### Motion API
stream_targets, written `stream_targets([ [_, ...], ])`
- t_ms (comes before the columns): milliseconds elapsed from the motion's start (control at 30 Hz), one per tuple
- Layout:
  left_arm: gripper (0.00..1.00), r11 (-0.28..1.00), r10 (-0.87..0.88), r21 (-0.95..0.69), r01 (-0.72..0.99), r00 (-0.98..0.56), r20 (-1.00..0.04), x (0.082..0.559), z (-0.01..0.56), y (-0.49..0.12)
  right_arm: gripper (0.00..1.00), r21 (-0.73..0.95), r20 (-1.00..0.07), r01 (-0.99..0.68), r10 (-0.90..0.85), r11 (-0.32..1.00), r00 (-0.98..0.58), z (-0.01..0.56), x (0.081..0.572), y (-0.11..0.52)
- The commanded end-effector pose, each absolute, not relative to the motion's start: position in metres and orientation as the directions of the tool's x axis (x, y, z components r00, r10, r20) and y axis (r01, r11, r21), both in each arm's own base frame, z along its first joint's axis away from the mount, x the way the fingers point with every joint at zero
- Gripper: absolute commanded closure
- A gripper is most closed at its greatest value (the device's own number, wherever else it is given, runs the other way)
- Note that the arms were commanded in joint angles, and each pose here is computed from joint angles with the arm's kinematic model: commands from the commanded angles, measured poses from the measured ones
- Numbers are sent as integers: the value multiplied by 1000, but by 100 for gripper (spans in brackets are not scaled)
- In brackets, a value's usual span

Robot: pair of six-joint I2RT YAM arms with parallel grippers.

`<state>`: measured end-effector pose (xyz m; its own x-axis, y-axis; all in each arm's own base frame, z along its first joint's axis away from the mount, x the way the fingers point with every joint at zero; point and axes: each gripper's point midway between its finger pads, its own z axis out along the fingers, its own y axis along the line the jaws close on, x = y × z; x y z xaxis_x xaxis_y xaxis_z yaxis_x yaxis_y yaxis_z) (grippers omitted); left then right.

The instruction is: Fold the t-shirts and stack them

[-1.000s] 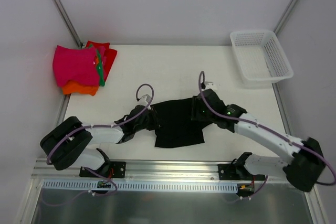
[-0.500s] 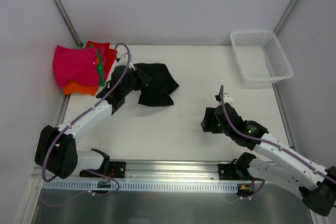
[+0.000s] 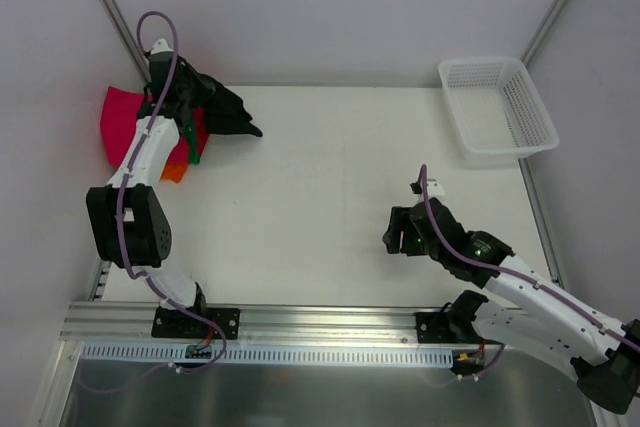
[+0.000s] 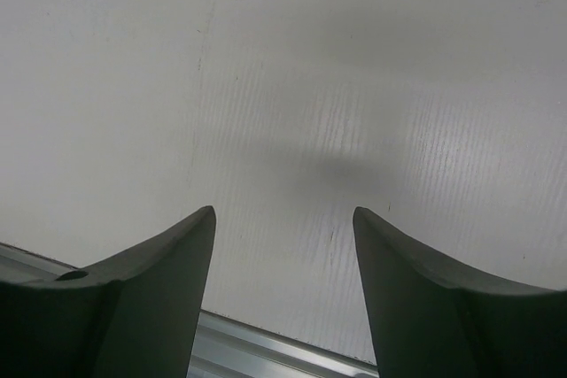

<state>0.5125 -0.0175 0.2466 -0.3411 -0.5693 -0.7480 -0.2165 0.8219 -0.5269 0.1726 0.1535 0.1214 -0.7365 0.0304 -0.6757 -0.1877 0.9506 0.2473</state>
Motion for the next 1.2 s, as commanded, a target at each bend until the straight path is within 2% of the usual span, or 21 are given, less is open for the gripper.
stream_targets([
  [0, 100, 829, -558, -536, -156, -192, -807, 528, 313, 14, 32, 197, -675, -197, -13, 960, -738, 115, 172, 147],
  [133, 100, 824, -559, -538, -178, -99, -823, 531, 314, 33, 31, 165, -652, -205, -49, 965, -757, 109, 176, 149],
  [200, 100, 823, -550, -542, -173, -3, -835, 528, 328, 41, 30, 160, -647, -209, -57, 965, -760, 108, 179, 152],
  [267, 100, 784, -571, -567, -252, 68, -818, 517, 320, 63, 30, 146, -628, -219, -81, 965, -774, 104, 181, 154],
  [300, 100, 760, -588, -604, -241, 143, -796, 515, 330, 71, 30, 147, -624, -219, -82, 965, -777, 103, 183, 156],
  [367, 100, 716, -620, -646, -265, 186, -763, 510, 321, 92, 30, 144, -608, -232, -99, 962, -787, 101, 185, 161],
  [467, 100, 598, -720, -761, -252, 249, -648, 515, 312, 124, 30, 140, -593, -240, -113, 961, -797, 100, 189, 166],
  [600, 100, 425, -857, -893, -149, 252, -450, 536, 307, 148, 29, 129, -572, -232, -119, 964, -812, 97, 194, 167],
  [800, 100, 295, -926, -955, 34, 257, -276, 571, 322, 179, 29, 109, -523, -205, -119, 973, -844, 84, 198, 166],
  [933, 100, 328, -928, -927, 182, 244, -280, 589, 360, 186, 28, 95, -483, -199, -130, 975, -866, 75, 202, 172],
  [967, 100, 300, -938, -934, 194, 237, -252, 595, 354, 191, 29, 90, -475, -200, -135, 976, -869, 73, 203, 173],
  [1000, 100, 304, -940, -915, 264, 236, -244, 596, 374, 192, 29, 91, -472, -201, -136, 975, -871, 74, 206, 176],
  [1100, 100, 266, -957, -916, 300, 197, -214, 602, 365, 202, 29, 81, -450, -205, -148, 975, -881, 68, 209, 180],
  [1167, 100, 283, -955, -900, 333, 180, -234, 603, 366, 201, 29, 83, -445, -213, -155, 974, -882, 68, 213, 185],
])
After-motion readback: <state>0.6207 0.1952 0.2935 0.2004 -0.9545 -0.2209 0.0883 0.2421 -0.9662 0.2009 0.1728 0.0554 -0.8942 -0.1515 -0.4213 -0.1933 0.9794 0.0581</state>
